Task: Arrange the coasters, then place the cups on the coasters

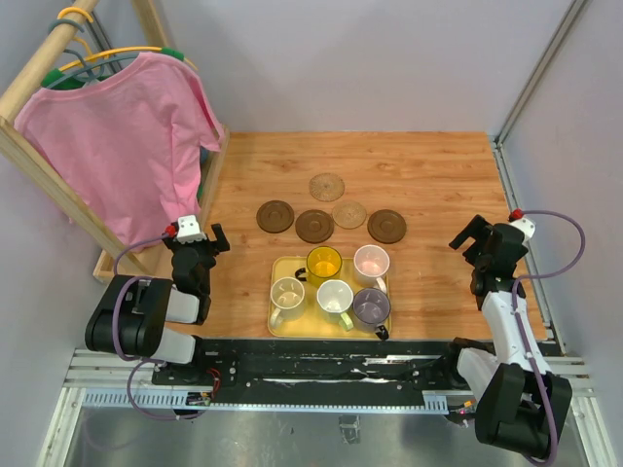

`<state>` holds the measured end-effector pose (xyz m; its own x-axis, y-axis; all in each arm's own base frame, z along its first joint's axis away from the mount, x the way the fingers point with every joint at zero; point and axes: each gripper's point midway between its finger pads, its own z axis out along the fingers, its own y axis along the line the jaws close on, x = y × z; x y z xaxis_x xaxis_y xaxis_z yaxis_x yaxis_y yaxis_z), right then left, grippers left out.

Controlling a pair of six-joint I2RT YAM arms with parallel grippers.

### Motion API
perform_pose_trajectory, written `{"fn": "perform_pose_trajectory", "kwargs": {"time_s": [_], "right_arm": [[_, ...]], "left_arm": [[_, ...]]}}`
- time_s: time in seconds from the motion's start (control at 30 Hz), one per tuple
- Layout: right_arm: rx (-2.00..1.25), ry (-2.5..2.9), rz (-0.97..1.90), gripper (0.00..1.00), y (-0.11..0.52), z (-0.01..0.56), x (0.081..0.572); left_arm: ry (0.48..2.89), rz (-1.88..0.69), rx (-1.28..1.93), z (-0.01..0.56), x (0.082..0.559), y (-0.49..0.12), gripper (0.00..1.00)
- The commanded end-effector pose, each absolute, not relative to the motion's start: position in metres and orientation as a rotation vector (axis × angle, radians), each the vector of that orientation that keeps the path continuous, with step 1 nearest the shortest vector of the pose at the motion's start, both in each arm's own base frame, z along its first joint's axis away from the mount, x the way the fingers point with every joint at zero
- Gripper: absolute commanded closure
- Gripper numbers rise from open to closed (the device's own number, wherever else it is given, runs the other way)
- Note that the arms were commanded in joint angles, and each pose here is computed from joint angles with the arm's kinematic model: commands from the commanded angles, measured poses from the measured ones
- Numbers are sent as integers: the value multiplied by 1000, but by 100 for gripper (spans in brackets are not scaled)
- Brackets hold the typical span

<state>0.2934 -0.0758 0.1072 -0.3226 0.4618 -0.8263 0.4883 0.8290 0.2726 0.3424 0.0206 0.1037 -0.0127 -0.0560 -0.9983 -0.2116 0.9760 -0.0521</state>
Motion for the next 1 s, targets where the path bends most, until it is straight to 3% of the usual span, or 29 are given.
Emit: {"fn": "perform_pose_trajectory", "kwargs": {"time_s": [0.0, 0.97], "right_arm": [[752, 1952, -65, 2, -84, 104, 288], [702, 2015, 66, 2, -65, 93, 301]], "left_arm": [[1540, 122, -223, 114, 345, 23, 0], [1520, 130, -222, 131, 343, 24, 0]]}}
